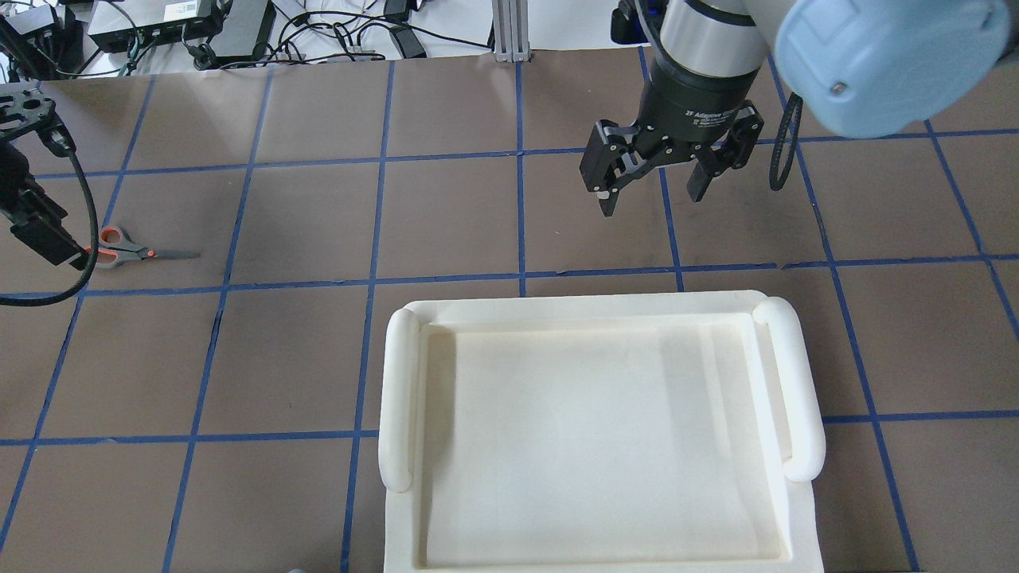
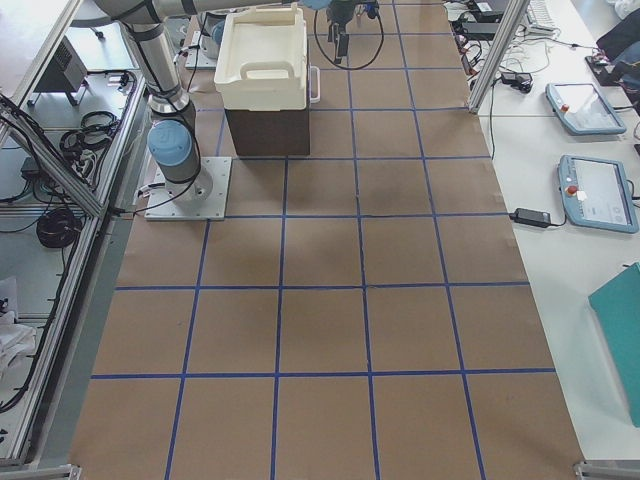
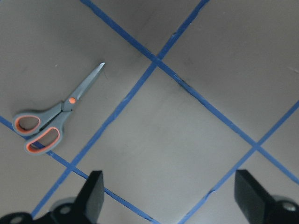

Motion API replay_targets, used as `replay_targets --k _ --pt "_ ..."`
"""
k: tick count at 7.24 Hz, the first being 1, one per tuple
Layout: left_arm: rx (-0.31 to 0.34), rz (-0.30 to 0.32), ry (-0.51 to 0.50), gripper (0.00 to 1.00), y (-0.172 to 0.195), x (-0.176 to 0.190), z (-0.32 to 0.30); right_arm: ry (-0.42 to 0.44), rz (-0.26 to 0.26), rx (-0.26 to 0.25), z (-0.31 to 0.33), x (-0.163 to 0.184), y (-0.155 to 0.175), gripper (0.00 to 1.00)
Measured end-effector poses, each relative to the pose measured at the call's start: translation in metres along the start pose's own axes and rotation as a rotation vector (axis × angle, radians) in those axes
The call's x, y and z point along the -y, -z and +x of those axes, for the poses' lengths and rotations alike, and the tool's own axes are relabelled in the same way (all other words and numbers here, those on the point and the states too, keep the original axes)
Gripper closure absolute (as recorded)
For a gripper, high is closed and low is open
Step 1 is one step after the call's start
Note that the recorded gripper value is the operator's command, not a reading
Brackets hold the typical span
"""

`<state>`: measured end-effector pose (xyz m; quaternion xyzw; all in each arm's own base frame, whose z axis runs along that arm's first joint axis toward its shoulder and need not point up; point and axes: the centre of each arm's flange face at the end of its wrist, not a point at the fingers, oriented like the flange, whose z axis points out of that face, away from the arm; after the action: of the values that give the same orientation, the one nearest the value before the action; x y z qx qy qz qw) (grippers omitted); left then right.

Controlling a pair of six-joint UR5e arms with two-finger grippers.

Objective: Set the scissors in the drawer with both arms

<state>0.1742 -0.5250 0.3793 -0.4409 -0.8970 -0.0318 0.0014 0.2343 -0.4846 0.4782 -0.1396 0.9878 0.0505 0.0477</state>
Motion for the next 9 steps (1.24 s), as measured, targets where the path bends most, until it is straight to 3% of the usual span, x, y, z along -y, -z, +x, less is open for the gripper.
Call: replay_targets --k 1,3,5,7,9 --pt "0.008 -0.008 -0.112 0.00 -0.029 -0.012 -0.026 0.121 -0.023 0.007 -0.008 0.007 -0.013 0.00" --pt "0.054 -0.023 -0.432 0.00 -0.083 -0.024 -0.070 0.412 -0.062 0.031 -0.021 0.016 -0.036 0.00" --pt "0.061 -0.027 -0.664 0.00 -0.131 -0.043 -0.101 0.614 -0.114 0.054 -0.028 0.024 -0.070 0.00" --pt "0.046 -0.022 -0.788 0.00 -0.162 -0.048 -0.116 0.861 -0.095 0.060 -0.028 0.037 -0.092 0.00" --pt "0.053 0.003 -0.828 0.02 -0.170 -0.044 -0.125 1.081 -0.054 0.046 -0.028 0.059 -0.114 0.00"
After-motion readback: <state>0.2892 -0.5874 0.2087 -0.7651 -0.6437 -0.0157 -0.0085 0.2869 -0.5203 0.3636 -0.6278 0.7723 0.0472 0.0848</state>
